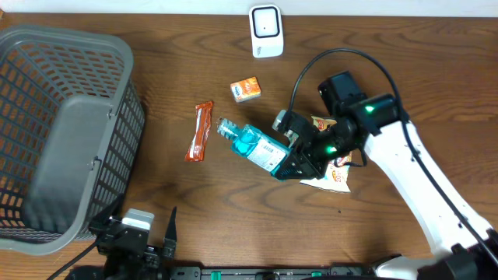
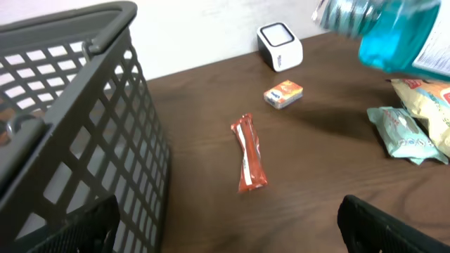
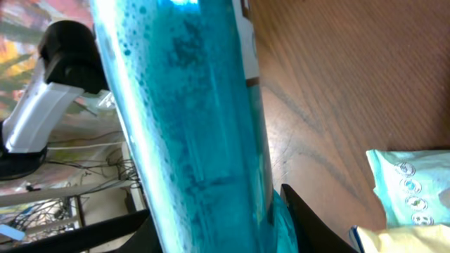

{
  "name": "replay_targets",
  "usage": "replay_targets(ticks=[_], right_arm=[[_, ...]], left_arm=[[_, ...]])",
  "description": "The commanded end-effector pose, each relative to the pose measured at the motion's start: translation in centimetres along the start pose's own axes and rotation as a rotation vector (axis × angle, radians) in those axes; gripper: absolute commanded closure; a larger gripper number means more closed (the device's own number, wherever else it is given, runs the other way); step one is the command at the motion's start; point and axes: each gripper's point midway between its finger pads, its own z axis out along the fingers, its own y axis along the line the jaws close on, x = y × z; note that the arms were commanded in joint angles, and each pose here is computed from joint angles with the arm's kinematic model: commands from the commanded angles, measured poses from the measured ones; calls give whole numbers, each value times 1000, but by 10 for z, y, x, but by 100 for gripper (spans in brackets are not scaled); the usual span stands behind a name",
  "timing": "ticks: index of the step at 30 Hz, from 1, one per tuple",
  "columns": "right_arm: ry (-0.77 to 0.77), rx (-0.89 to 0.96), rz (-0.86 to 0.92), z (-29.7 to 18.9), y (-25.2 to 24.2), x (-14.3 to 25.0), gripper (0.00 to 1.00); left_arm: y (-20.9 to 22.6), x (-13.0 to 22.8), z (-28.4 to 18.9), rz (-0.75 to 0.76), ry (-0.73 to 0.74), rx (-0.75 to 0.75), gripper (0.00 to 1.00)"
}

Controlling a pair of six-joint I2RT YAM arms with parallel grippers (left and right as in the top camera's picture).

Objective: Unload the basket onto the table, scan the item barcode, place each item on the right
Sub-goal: 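Lift the blue bottle with the right gripper and reorient it, then swing the blue bottle to the scanner with the right gripper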

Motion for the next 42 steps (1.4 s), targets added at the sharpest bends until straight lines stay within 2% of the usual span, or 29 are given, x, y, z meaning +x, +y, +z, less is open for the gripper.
replay_targets(ticks=[1,7,10,15,21,24,28,34,36,42], right_arm=[[-82,-43,-49,-18,28,-10,98],[-74,17,-50,-30,36,0,99],[-60,258,-47,-39,-4,-3,99],[-138,459,-96,-43,-53,-32,99],[-179,649,-81,-40,-110,-50,98],[-222,670,-103,-32,-129,-68,99],[-259,839,-115,-34,-175,-89,98],[-276,1068,-298,-34,-233,-122,99],[-341,1199,-346,-42,-258,-143,99],[-425,1426,-453,-49,-298,-171,99]], left_arm=[[-4,8,-1,-5,32,16,2],[-11,33,-4,-31,134,41,2],[-13,42,-5,-40,169,50,2],[-13,42,-5,-40,169,50,2],[-13,42,-5,-40,169,50,1],[-13,42,-5,-40,169,50,2],[-13,42,-5,-40,169,50,2],[-13,42,-5,-40,169,50,2],[-13,42,-5,-40,169,50,2],[-13,42,-5,-40,169,50,2]])
